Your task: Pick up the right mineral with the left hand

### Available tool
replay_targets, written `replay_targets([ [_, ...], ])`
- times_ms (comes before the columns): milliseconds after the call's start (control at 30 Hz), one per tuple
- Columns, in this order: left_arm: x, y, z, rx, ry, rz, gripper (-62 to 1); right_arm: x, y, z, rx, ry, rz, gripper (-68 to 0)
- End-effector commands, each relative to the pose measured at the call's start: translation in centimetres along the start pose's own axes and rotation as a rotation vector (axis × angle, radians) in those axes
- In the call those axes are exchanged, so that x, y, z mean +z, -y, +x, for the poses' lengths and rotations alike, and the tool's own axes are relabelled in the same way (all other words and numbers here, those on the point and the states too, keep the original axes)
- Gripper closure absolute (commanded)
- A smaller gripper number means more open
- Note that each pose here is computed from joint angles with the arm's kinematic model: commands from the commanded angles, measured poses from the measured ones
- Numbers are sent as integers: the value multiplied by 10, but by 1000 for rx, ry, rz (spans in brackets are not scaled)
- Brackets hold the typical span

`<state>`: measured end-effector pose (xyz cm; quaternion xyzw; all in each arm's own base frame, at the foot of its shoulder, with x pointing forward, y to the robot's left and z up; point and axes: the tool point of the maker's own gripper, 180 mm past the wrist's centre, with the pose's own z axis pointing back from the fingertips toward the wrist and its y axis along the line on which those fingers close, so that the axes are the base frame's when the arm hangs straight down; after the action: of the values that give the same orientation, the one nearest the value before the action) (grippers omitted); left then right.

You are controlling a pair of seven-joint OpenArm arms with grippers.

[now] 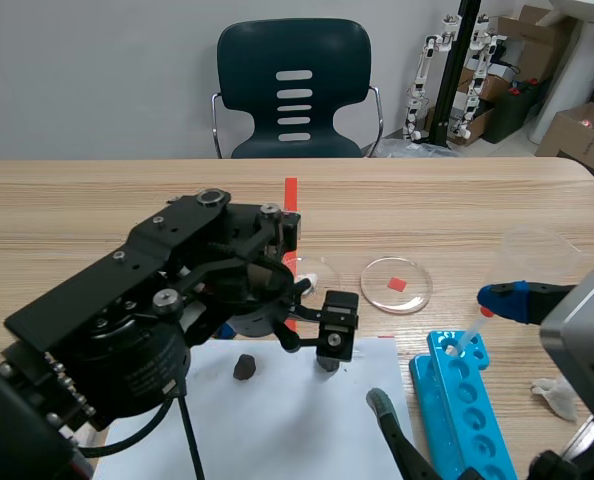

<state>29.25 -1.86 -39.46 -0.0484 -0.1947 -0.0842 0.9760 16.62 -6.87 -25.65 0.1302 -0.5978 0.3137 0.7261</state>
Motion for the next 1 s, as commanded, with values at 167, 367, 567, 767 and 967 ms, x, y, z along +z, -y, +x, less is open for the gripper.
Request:
replay_targets([
  [167,-3,21,6,-48,23,-13,-623,0,5,7,13,26,-5,-679],
  [367,-9,32,6,-97,36,-8,-623,0,5,7,13,26,-5,-679],
  [567,-10,51,4,-171,58,-37,-623,0,5,7,13,26,-5,-679],
  [767,-8,58,7,-202,70,-41,-623,0,5,7,13,26,-5,-679],
  [967,-15,54,5,-205,37,-22,-623,0,5,7,13,26,-5,-679],
])
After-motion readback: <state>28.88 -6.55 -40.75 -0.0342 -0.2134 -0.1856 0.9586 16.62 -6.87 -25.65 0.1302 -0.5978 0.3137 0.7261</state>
